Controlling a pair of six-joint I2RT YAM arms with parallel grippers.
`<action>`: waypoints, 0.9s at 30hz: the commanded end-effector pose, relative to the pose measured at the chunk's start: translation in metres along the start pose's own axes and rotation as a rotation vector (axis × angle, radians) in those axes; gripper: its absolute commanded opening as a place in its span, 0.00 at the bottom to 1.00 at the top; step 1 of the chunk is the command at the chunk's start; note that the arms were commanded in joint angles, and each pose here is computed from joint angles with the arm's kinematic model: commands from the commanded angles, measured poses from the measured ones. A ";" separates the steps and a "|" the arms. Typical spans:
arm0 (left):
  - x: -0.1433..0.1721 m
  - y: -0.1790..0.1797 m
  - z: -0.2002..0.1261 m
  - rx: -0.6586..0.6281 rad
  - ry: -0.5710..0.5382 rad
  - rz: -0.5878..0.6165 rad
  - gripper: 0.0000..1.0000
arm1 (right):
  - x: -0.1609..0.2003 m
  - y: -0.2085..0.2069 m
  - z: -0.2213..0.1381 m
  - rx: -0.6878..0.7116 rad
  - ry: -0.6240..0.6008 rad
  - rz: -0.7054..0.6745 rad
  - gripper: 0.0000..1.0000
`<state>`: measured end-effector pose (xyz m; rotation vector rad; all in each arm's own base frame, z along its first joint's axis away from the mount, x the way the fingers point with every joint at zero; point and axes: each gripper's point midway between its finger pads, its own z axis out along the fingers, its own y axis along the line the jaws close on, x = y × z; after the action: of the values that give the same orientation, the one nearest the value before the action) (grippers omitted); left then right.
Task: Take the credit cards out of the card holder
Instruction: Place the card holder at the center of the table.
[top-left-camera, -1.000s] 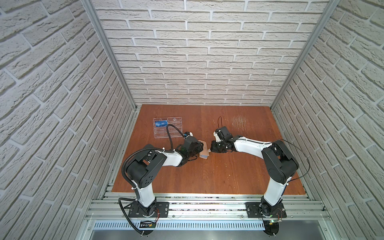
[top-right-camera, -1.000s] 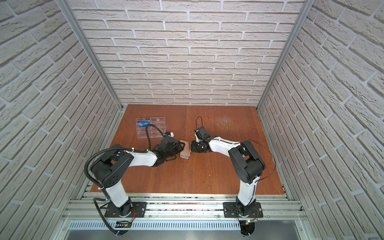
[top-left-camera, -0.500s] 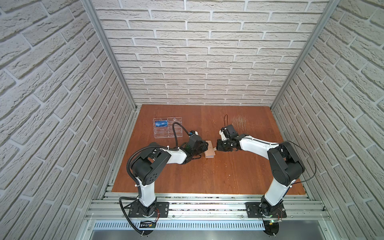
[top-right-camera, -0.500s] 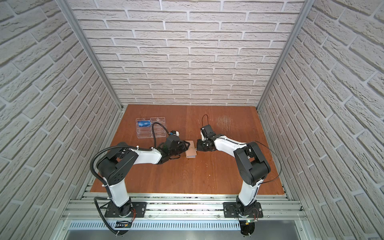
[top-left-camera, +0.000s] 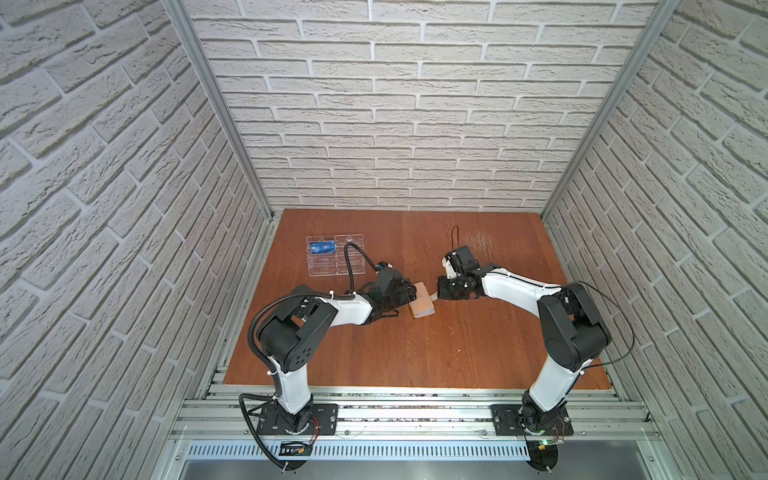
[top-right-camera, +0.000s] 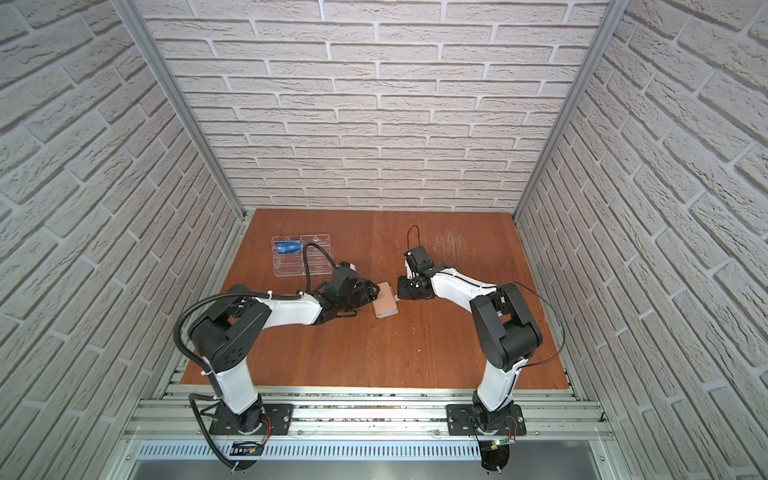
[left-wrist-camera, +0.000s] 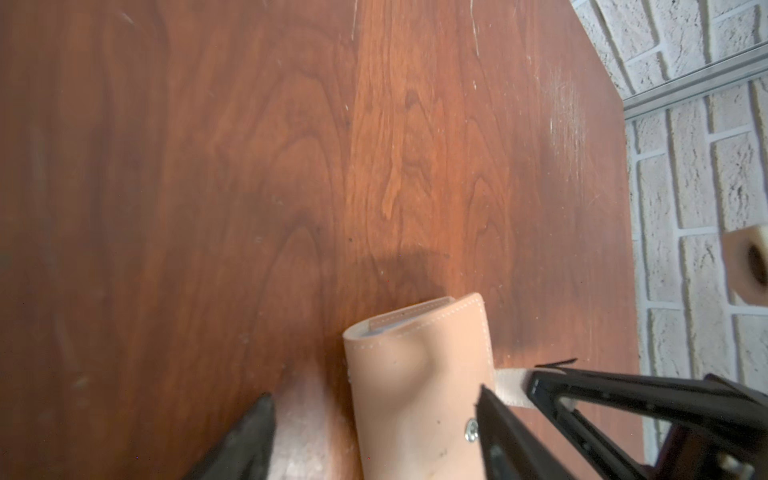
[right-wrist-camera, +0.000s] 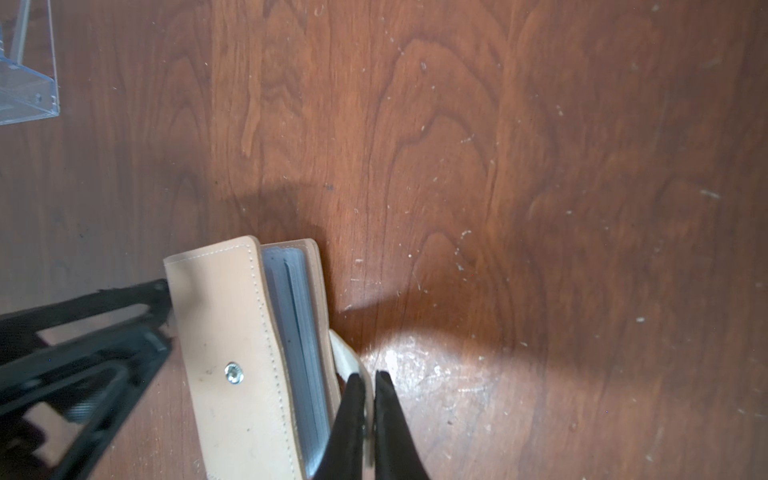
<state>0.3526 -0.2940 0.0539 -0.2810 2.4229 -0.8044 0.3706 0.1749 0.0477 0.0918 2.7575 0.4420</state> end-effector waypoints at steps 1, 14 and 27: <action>-0.024 -0.010 -0.024 -0.006 -0.057 0.035 0.95 | -0.006 0.000 -0.016 -0.002 -0.034 -0.014 0.15; -0.025 0.000 -0.080 0.043 -0.119 -0.002 0.98 | 0.009 0.026 -0.055 -0.150 -0.102 0.026 0.63; -0.033 0.010 -0.129 0.152 -0.193 -0.044 0.98 | 0.022 0.062 -0.023 -0.208 -0.050 0.024 0.62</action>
<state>0.3052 -0.2119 0.1366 -0.3424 2.2238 -0.8754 0.3320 0.2234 0.0791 0.0548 2.6806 0.6828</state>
